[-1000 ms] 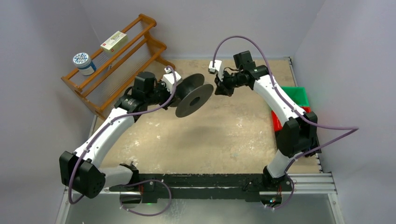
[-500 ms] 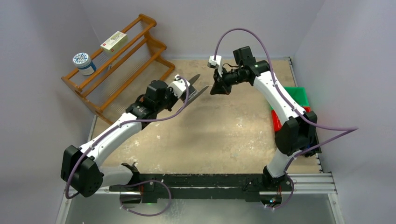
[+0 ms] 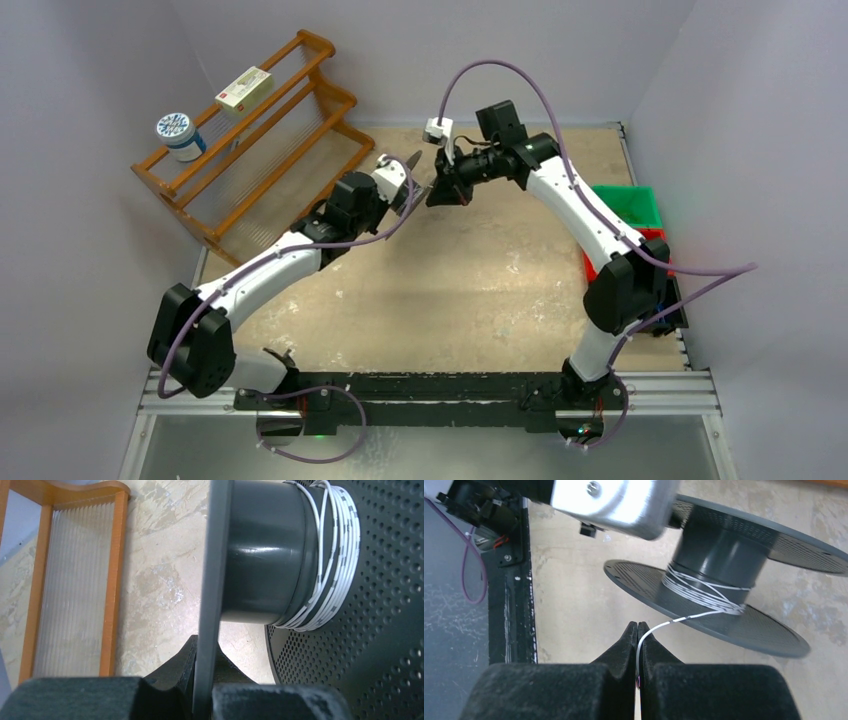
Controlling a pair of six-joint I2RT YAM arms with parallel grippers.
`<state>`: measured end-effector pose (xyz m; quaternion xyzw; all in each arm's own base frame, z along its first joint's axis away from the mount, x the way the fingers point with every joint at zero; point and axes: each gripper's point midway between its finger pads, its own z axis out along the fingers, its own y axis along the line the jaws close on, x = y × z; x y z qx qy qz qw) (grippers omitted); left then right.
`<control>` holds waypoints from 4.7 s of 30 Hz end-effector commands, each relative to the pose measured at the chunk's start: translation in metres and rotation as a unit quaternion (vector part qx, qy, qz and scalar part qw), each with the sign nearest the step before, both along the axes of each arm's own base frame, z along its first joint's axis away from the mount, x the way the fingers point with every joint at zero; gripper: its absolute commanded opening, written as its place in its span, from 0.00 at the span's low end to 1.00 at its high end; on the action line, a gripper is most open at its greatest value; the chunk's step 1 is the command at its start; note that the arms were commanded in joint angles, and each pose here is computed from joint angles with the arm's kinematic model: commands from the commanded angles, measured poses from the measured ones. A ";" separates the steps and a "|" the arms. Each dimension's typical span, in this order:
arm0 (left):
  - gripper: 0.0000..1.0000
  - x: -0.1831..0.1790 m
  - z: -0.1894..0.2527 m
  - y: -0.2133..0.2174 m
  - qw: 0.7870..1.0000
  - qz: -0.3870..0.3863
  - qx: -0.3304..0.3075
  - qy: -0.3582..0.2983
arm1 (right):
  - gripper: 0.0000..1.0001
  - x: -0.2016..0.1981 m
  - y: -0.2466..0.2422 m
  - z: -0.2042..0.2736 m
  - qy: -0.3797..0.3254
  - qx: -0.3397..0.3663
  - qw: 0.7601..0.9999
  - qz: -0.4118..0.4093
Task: Wrap the cables
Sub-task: Wrap the cable around the cable reel.
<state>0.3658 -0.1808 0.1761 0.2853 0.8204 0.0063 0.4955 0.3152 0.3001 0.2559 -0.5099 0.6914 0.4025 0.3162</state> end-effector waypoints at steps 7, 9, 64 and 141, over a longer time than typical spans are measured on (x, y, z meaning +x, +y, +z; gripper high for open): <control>0.00 0.022 0.028 0.006 0.994 0.086 -0.062 -0.034 | 0.00 -0.027 0.055 0.024 0.002 0.045 0.998 0.049; 0.00 0.022 0.027 0.003 0.994 0.086 -0.070 -0.025 | 0.00 -0.031 0.062 0.018 -0.006 0.036 0.998 0.056; 0.00 0.038 0.059 -0.021 0.854 -0.024 -0.486 0.182 | 0.00 -0.058 -0.018 0.024 -0.088 0.083 0.991 0.054; 0.00 0.011 0.127 -0.039 0.801 -0.102 -0.560 0.189 | 0.46 0.044 0.050 -0.096 -0.556 -0.086 0.819 0.110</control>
